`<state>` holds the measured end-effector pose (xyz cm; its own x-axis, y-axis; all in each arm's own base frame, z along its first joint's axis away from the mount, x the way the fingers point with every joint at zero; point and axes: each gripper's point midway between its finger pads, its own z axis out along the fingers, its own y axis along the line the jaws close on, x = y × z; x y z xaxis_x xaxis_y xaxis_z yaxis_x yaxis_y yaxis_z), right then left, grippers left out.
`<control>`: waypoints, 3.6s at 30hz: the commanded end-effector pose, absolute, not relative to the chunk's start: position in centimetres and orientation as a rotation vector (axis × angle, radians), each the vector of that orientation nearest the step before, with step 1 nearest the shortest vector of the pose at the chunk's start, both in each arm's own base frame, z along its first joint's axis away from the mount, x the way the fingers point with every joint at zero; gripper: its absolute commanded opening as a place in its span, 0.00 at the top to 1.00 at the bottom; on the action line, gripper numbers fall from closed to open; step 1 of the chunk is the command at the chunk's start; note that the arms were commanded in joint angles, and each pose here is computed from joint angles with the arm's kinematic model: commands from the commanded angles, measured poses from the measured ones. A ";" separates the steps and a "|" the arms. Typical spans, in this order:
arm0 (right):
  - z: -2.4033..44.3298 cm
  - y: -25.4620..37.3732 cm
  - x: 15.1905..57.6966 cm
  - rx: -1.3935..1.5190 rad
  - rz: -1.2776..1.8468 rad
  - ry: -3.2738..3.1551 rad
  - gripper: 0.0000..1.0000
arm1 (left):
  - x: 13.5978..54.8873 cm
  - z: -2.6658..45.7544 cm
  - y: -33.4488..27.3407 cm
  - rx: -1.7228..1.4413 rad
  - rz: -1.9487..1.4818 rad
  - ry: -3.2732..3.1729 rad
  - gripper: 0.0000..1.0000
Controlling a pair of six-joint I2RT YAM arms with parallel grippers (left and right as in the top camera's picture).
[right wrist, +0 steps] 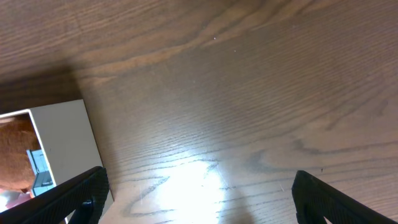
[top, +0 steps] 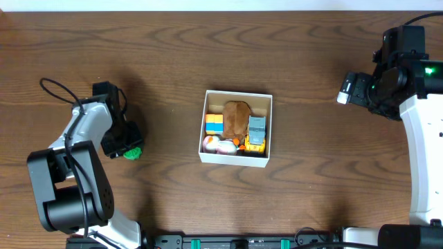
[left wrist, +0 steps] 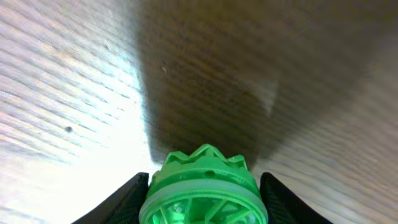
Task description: Pack container
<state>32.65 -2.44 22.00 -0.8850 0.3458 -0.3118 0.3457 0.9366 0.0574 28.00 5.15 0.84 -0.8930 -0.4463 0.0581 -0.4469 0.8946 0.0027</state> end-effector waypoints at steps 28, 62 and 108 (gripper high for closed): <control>21.9 -2.6 32.5 0.499 -0.005 2.780 0.05 | 27.7 11.4 -21.4 -0.749 0.261 -3.306 0.63; 26.8 5.1 40.7 0.145 0.023 2.413 0.01 | 33.9 25.7 -0.9 0.302 -0.058 -3.862 0.02; 17.8 0.6 19.3 0.276 0.044 2.256 0.01 | 17.8 22.7 -1.1 0.291 0.257 -4.079 0.02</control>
